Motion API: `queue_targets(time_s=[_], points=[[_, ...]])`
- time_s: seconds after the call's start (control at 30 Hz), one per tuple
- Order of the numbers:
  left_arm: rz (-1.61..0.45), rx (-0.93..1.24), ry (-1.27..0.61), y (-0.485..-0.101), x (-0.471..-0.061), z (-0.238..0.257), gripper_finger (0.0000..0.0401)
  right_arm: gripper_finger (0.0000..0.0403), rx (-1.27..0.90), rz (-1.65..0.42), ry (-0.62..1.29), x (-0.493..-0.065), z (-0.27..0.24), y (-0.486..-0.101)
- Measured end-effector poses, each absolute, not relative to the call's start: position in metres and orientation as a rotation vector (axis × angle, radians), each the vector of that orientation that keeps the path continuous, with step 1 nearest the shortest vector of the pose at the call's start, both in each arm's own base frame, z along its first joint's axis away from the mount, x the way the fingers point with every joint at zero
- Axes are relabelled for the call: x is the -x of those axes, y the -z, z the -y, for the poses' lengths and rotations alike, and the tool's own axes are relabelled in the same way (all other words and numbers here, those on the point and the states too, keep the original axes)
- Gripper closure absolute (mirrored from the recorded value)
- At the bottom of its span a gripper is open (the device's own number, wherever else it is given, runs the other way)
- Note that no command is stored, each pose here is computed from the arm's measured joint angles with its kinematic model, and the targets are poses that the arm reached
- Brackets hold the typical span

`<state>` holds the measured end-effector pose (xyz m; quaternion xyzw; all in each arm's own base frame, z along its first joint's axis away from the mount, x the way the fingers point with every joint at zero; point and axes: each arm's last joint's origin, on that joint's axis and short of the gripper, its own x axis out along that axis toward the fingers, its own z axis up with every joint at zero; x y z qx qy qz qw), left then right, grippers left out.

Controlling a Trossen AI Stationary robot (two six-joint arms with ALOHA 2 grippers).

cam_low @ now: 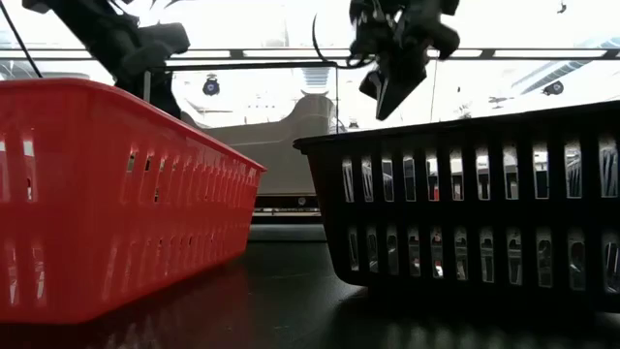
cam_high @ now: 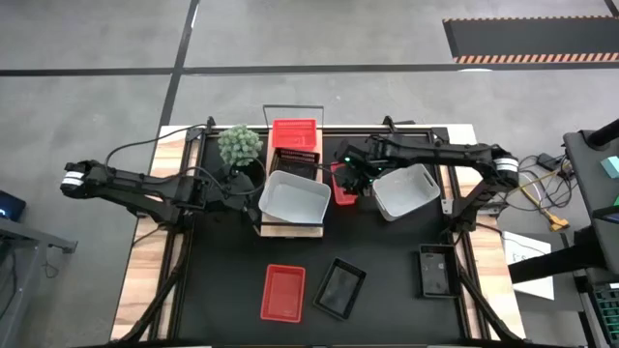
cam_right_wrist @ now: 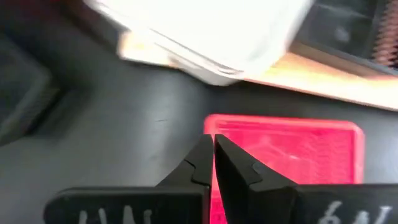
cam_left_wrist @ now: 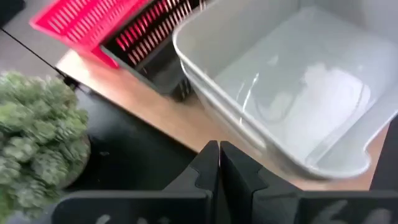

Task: Stack baskets on shelf by color
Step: Stack the bottom gray bin on top of the gray bin on the shelf

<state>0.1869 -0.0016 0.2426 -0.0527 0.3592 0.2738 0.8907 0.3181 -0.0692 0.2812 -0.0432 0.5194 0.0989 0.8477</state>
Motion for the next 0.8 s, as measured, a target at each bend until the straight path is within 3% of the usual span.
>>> queue_targets(time_s=[0.43,0.8], points=[[-0.735,0.139,-0.529,-0.224,-0.188,0.003,0.0401,0.0394,0.060,-0.851,-0.057,-0.309,0.070,-0.230],[-0.697,0.088,-0.380,-0.229,-0.196,0.006,0.0401,0.0394,0.083,-0.729,-0.034,-0.316,0.072,-0.228]])
